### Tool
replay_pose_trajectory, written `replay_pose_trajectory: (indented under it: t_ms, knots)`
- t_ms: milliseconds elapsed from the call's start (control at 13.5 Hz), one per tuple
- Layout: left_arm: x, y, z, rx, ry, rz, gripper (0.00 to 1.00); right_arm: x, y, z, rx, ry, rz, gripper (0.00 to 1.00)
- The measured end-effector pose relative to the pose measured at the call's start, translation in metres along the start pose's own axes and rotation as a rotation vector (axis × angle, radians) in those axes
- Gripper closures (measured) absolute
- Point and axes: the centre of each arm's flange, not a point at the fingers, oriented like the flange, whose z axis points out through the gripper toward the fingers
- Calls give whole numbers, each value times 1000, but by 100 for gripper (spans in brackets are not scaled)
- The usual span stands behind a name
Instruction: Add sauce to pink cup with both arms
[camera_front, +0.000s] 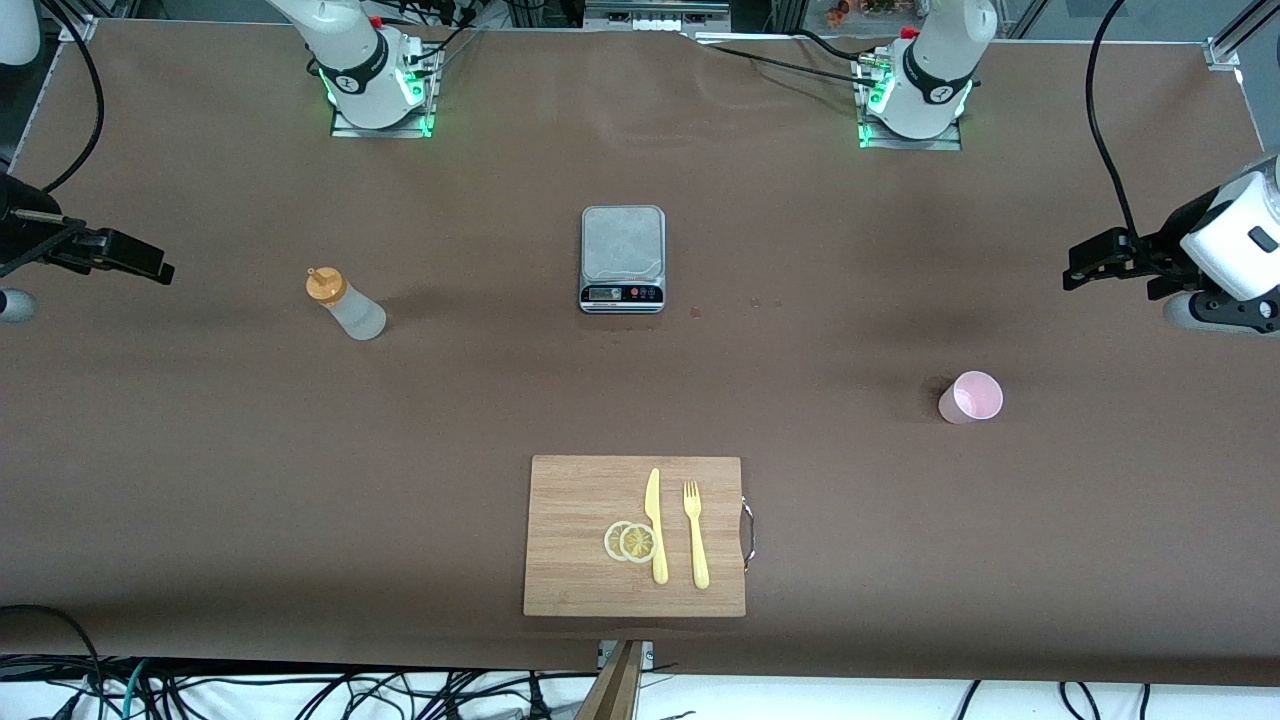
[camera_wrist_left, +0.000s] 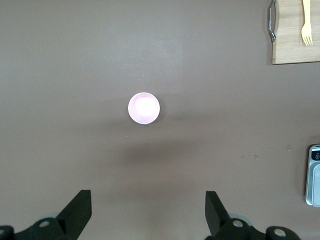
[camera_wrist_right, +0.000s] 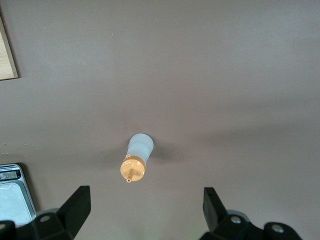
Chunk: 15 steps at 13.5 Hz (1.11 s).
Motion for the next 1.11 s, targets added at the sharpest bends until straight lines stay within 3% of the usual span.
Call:
replay_pose_trajectory:
  t_ms: [1107]
  knots:
    - [1, 9, -3, 1, 7, 1, 0, 0, 0, 0, 0, 0, 0, 0]
